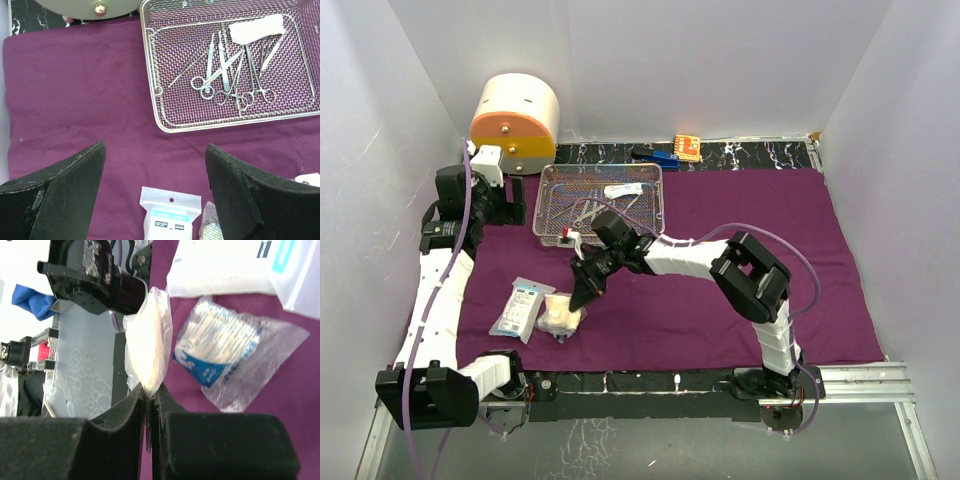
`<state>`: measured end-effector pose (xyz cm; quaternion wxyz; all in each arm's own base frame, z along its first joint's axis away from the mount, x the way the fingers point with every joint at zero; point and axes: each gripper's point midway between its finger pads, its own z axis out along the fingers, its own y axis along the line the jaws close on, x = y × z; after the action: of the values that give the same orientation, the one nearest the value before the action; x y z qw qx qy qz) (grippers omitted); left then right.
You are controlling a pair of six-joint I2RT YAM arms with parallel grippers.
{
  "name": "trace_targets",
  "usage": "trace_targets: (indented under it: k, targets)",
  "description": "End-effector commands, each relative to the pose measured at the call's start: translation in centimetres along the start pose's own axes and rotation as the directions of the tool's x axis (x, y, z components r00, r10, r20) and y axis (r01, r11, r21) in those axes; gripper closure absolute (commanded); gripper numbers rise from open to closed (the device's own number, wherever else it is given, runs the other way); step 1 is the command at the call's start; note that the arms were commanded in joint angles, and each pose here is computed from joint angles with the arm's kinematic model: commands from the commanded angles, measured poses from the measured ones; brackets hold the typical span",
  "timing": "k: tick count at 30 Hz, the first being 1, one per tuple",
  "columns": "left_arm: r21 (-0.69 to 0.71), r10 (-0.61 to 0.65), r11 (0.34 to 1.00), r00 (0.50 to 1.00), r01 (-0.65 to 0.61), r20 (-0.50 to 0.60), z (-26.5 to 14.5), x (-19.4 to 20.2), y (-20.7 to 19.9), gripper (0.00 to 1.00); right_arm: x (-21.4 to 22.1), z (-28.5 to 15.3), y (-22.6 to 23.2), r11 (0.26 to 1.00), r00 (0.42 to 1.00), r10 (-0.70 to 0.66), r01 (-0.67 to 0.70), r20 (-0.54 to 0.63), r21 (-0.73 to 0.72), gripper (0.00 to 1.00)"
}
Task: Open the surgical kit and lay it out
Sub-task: Place the medical item in the surgical kit.
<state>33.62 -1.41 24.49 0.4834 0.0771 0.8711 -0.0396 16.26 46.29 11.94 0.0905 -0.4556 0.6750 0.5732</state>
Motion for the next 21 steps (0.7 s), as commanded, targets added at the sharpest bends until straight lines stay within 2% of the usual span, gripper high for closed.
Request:
trace_targets:
  k: [1,12,21]
  targets:
    - [-0.049,-0.06,0.997,0.998,0.061,0.034,-0.7,-1.7,1.3,0.21,-3.8,1.3,-0.1,0.999,0.996,-0.047,0.049,0.075,-0.019,0.97]
    - [-0.019,-0.064,0.998,0.997,0.065,0.047,-0.6,-2.0,0.9,0.2,-2.6,3.6,-4.1,0.999,0.998,0.044,-0.045,0.044,0.02,0.94]
    - [0.034,-0.066,0.997,0.997,0.064,0.041,0.0,-2.0,0.1,0.19,-1.7,4.2,-6.3,0.995,0.997,0.073,-0.073,0.004,0.074,0.78]
